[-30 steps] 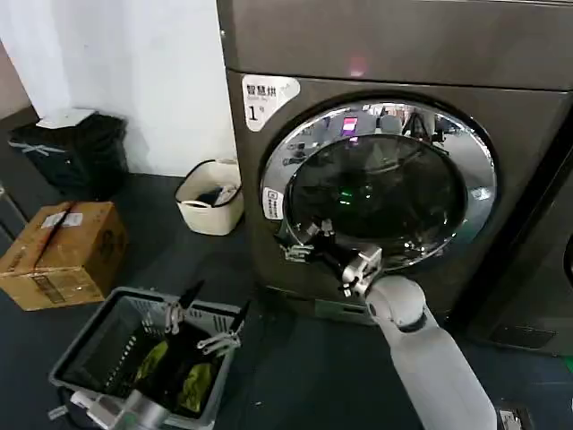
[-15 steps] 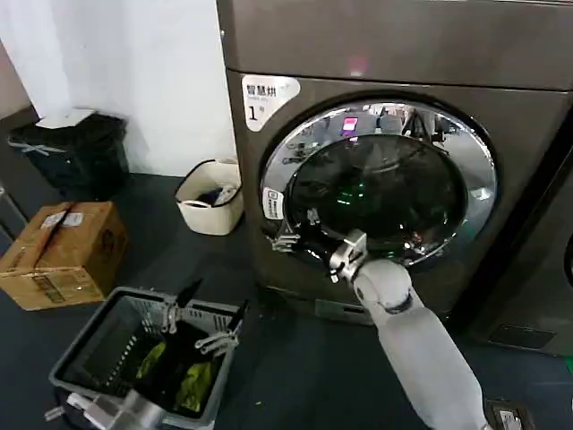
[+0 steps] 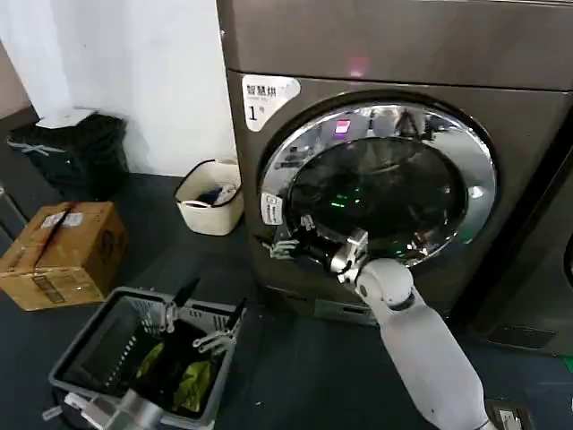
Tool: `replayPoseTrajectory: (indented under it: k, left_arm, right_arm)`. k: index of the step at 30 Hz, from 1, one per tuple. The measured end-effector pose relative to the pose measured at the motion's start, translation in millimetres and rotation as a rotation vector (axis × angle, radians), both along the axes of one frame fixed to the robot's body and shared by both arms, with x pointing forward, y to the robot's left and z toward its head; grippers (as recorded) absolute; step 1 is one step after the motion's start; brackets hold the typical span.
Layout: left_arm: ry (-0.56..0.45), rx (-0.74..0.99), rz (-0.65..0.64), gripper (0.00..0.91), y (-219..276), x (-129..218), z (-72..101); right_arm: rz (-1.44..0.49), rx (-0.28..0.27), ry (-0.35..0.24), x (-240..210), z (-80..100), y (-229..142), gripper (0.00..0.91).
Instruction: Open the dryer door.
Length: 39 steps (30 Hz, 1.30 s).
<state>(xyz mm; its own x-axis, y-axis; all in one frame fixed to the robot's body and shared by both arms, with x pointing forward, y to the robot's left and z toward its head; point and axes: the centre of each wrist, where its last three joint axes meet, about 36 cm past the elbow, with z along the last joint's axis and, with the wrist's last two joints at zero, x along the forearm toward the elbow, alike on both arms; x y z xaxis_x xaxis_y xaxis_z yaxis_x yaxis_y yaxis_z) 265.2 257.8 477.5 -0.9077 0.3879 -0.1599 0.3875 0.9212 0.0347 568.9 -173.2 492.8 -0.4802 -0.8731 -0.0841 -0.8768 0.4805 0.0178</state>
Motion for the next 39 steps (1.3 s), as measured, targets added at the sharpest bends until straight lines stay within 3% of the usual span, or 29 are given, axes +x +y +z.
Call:
replayPoseTrajectory:
  k: [11, 27, 39]
  left_arm:
    - [-0.001, 0.01, 0.004, 0.907, 6.0, -1.4, 3.6]
    - [-0.003, 0.019, 0.032, 0.907, 10.8, -1.8, 4.8]
    - [0.007, -0.002, 0.067, 0.907, 15.6, 5.5, 6.9]
  right_arm:
    - [0.084, -0.013, 0.023, -15.8, 2.0, -18.7, 0.907]
    - [0.217, -0.044, -0.028, -32.9, -6.5, -41.2, 0.907]
    - [0.296, -0.045, -0.034, -39.9, -8.1, -62.1, 0.907]
